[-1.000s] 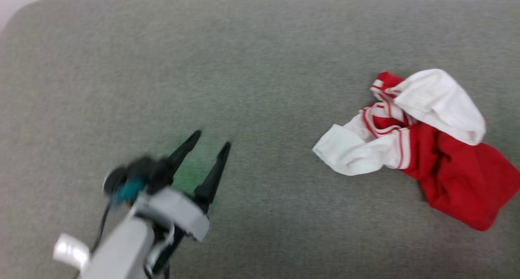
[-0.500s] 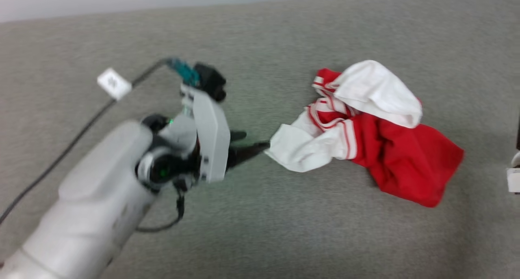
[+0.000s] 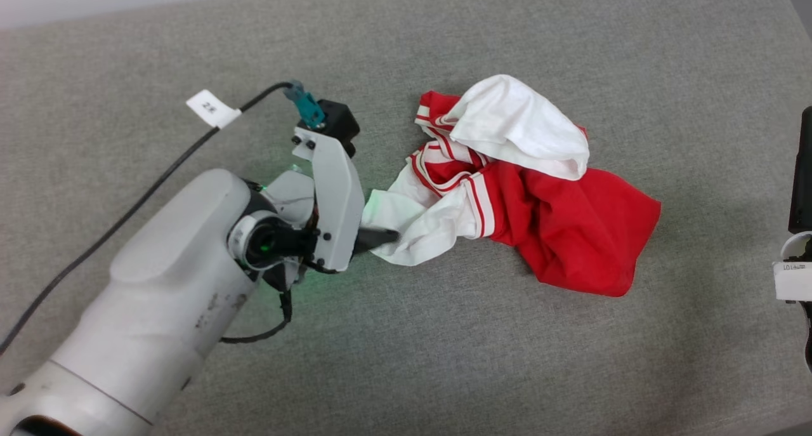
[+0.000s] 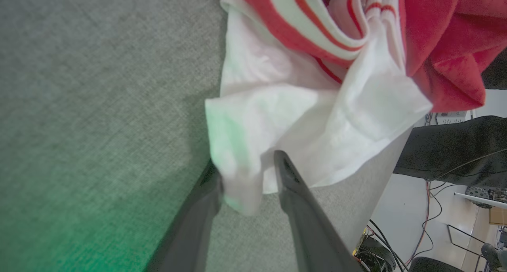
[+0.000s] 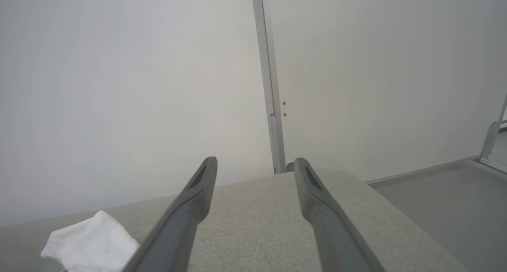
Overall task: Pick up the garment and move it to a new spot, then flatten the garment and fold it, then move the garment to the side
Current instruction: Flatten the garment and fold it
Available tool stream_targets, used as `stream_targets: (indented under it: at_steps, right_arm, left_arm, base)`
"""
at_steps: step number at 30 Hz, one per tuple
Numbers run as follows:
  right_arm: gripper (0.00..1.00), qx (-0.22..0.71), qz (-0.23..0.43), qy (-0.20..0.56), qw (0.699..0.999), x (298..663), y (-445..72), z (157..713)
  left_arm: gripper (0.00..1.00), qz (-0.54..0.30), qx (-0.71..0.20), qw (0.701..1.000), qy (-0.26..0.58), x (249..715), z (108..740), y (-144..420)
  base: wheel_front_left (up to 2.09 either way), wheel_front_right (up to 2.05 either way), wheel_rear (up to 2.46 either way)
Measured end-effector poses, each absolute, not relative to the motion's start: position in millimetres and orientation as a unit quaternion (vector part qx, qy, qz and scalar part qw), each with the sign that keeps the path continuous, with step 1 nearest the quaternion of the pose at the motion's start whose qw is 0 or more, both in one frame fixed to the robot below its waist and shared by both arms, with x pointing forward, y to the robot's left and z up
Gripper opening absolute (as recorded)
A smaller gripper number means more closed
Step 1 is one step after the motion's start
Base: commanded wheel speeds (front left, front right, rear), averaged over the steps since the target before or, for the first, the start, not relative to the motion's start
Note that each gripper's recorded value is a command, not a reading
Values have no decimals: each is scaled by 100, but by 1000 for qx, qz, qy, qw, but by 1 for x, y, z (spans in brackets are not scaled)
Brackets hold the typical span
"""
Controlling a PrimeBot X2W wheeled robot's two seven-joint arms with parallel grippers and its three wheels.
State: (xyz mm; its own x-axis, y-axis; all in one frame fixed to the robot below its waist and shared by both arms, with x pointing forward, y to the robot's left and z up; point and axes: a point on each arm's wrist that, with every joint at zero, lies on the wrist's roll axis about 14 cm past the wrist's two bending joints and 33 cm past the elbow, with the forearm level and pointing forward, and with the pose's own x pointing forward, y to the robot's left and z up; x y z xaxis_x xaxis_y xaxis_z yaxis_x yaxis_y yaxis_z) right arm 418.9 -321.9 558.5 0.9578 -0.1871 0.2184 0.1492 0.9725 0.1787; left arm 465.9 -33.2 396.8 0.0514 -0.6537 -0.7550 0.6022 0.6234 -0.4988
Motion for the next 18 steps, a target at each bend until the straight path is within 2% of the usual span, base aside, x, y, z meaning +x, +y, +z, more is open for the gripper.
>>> stream_targets:
  at_steps: [6,12,18]
  right_arm:
    - [100,77,-88,-117,986,418,-322,557]
    - [100,88,-70,-120,986,424,-309,557]
    - [100,95,-54,-123,986,429,-298,559]
  left_arm:
    - [0,-426,-28,732,531,475,399,-24]
    - [0,-357,-16,791,496,520,431,41]
    - [0,-286,32,829,480,541,454,105]
  base:
    - [0,0,0]
    - [0,0,0]
    - [0,0,0]
